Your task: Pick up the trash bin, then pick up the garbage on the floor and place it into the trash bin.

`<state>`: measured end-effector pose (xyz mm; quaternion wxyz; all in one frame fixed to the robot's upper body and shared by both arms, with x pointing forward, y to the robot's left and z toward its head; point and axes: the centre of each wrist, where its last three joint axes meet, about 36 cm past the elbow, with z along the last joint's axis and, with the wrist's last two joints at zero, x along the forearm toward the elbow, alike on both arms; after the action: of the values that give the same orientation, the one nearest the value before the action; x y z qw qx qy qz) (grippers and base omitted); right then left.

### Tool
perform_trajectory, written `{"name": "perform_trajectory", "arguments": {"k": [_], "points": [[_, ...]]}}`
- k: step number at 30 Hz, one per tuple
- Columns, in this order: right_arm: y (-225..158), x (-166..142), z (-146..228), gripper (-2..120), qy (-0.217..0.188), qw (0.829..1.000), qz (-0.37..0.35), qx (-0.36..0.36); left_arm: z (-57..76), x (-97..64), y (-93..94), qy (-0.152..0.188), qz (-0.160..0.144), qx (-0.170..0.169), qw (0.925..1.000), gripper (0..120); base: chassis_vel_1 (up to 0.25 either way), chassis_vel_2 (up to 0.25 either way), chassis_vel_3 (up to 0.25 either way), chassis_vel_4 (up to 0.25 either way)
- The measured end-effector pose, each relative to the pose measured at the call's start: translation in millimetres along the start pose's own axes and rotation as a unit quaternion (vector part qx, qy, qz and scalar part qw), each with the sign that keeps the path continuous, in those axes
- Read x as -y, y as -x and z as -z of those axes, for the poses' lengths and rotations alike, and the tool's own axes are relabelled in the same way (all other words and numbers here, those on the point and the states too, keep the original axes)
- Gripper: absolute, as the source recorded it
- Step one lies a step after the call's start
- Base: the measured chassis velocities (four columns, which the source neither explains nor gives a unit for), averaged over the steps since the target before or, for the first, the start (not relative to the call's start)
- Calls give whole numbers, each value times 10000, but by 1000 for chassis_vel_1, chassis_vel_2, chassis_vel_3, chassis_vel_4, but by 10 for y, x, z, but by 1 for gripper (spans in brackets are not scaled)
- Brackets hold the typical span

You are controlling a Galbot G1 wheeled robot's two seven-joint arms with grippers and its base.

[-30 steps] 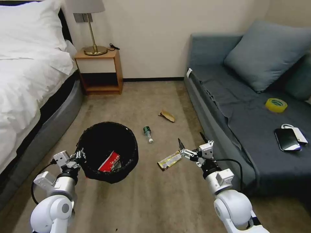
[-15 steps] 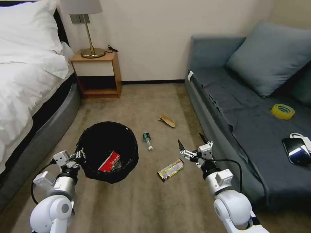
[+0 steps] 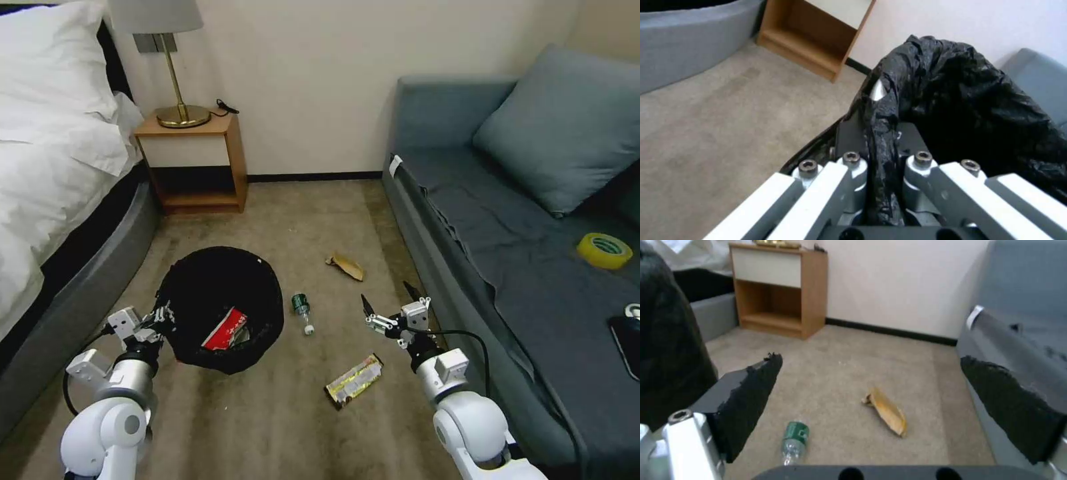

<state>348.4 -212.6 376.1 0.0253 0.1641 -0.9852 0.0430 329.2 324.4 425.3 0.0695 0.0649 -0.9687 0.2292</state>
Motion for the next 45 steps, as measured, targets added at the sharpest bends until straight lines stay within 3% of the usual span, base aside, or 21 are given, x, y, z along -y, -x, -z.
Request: {"name": "perform_trajectory", "arguments": {"k": [8,14,17,22,25,34,36,41,45], "points": [[302,-28,-288,100,316,9977,181,-573,-2,8,35,-81,-69,-7,9999,5,0,0,0,0],[859,-93,-638,100,614,9904,301,-1203,-14,-29,69,-203,-157,-19,9997,5,0,0,0,0],[1235,-313,-905,100,779,9832,399,-1604,-27,-88,96,-265,-199,-59,9994,5,0,0,0,0],[1437,-412,-1038,100,880,9792,371,-1788,-22,-149,113,-293,-189,-77,9994,5,0,0,0,0],[1614,-391,-1302,100,1021,9706,83,-2180,3,-274,141,-295,-150,-110,9994,5,0,0,0,0],[1402,-133,-1582,100,1477,9398,-738,-2992,51,-369,215,-255,-160,-156,9994,5,0,0,0,0],[1332,-72,-1538,100,1687,9232,-1005,-3304,48,-375,245,-252,-171,-187,9994,5,0,0,0,0],[1260,8,-1414,100,1944,9093,-1178,-3486,22,-381,264,-265,-164,-226,9993,5,0,0,0,0],[1101,130,-1272,100,2393,8925,-1212,-3626,-19,-377,266,-293,-154,-267,9991,5,0,0,0,0]]}}
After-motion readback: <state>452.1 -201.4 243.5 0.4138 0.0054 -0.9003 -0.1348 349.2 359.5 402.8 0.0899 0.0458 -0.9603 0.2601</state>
